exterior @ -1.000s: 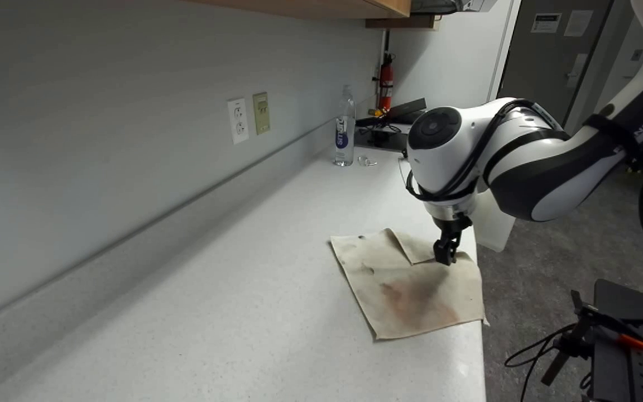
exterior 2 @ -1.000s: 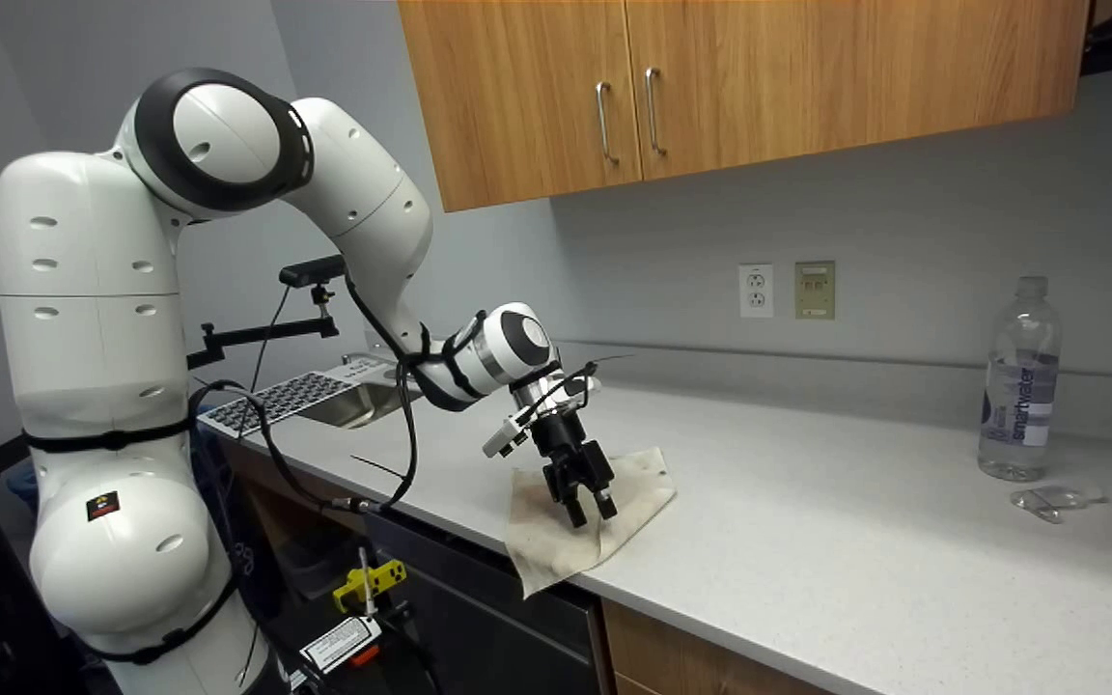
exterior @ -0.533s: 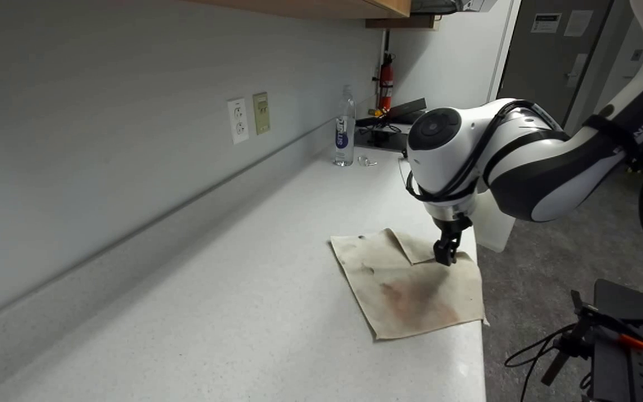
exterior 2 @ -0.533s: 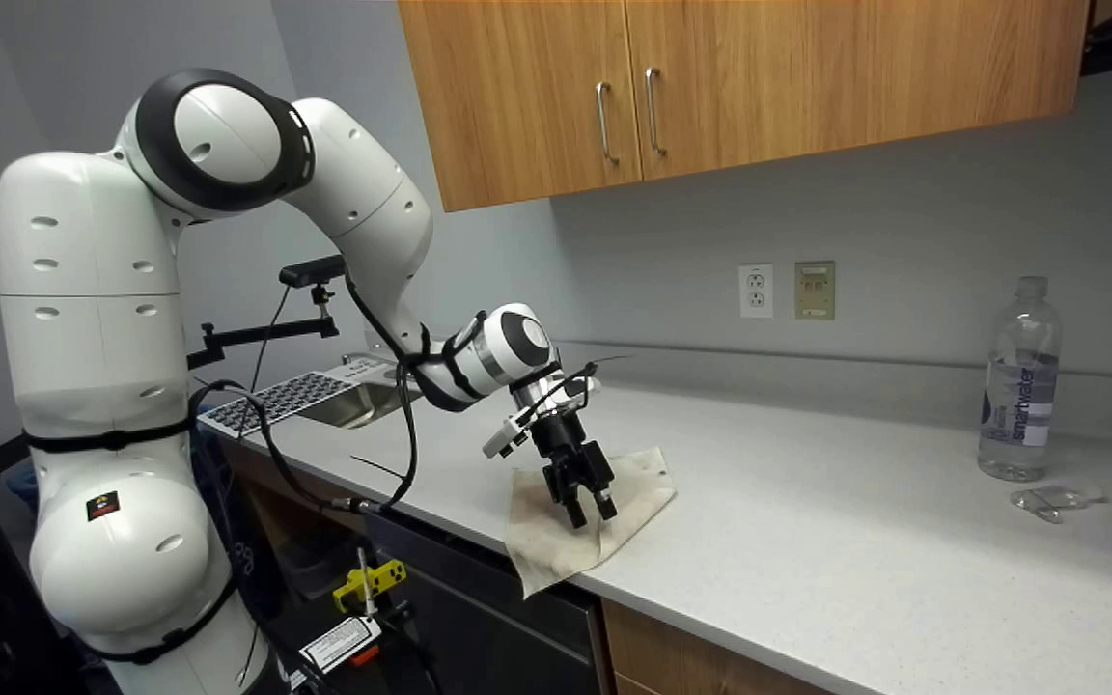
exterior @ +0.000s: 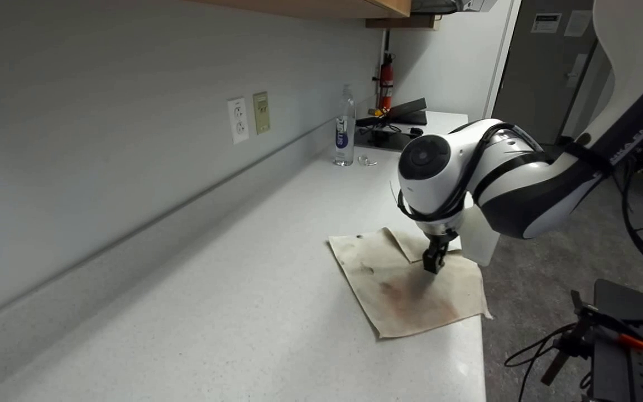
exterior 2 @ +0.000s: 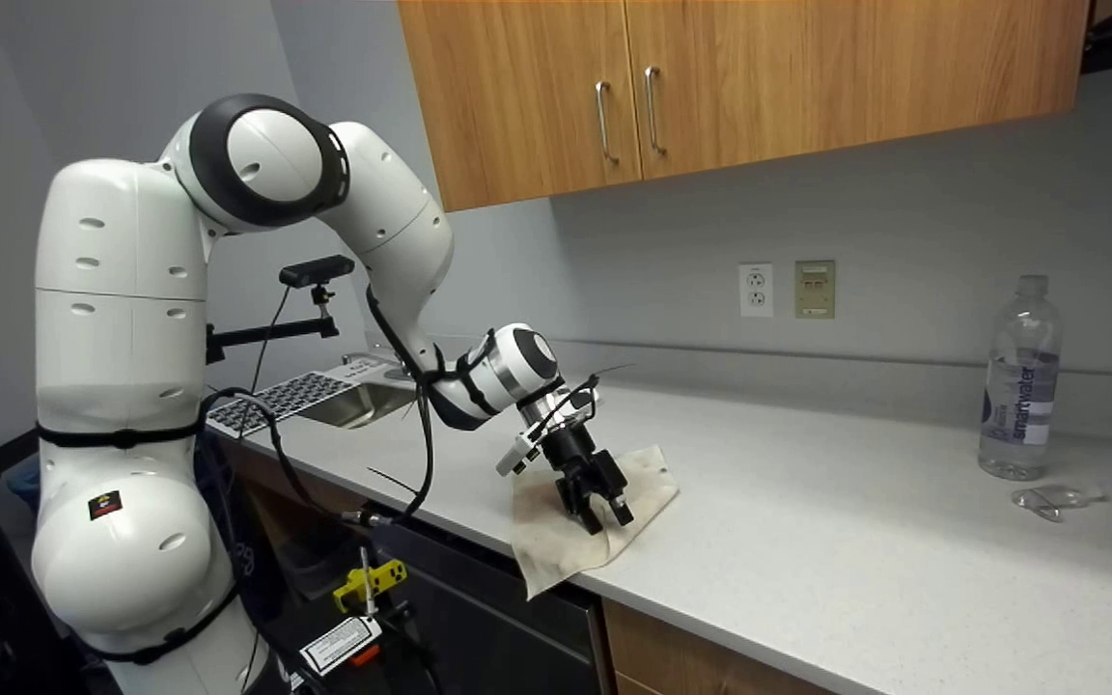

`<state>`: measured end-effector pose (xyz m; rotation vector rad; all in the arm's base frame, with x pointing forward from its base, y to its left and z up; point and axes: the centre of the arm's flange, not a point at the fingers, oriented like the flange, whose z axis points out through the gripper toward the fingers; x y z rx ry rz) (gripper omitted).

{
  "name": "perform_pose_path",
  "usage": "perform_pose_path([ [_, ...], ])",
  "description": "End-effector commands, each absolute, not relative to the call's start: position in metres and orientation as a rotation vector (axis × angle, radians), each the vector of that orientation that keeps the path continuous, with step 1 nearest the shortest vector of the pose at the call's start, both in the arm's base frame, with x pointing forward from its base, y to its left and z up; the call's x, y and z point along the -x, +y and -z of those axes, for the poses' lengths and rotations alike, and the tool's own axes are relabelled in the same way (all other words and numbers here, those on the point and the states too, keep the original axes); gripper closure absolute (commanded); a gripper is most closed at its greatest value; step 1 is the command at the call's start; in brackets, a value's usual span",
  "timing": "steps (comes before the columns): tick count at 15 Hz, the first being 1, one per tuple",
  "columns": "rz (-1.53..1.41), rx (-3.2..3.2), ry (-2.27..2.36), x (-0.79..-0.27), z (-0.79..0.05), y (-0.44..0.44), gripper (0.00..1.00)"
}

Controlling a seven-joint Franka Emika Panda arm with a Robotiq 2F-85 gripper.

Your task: Unfold the white towel

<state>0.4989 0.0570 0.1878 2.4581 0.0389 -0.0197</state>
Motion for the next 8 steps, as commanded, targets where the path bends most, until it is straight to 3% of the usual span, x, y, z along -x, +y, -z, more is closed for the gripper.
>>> perform_pose_path([
  [1, -0.05, -2.409, 0.023, -0.5233, -0.1737, 0.0514, 0.0],
  [8, -0.085, -2.38, 0.022, -0.5252, -0.1828, 0.0503, 0.0],
])
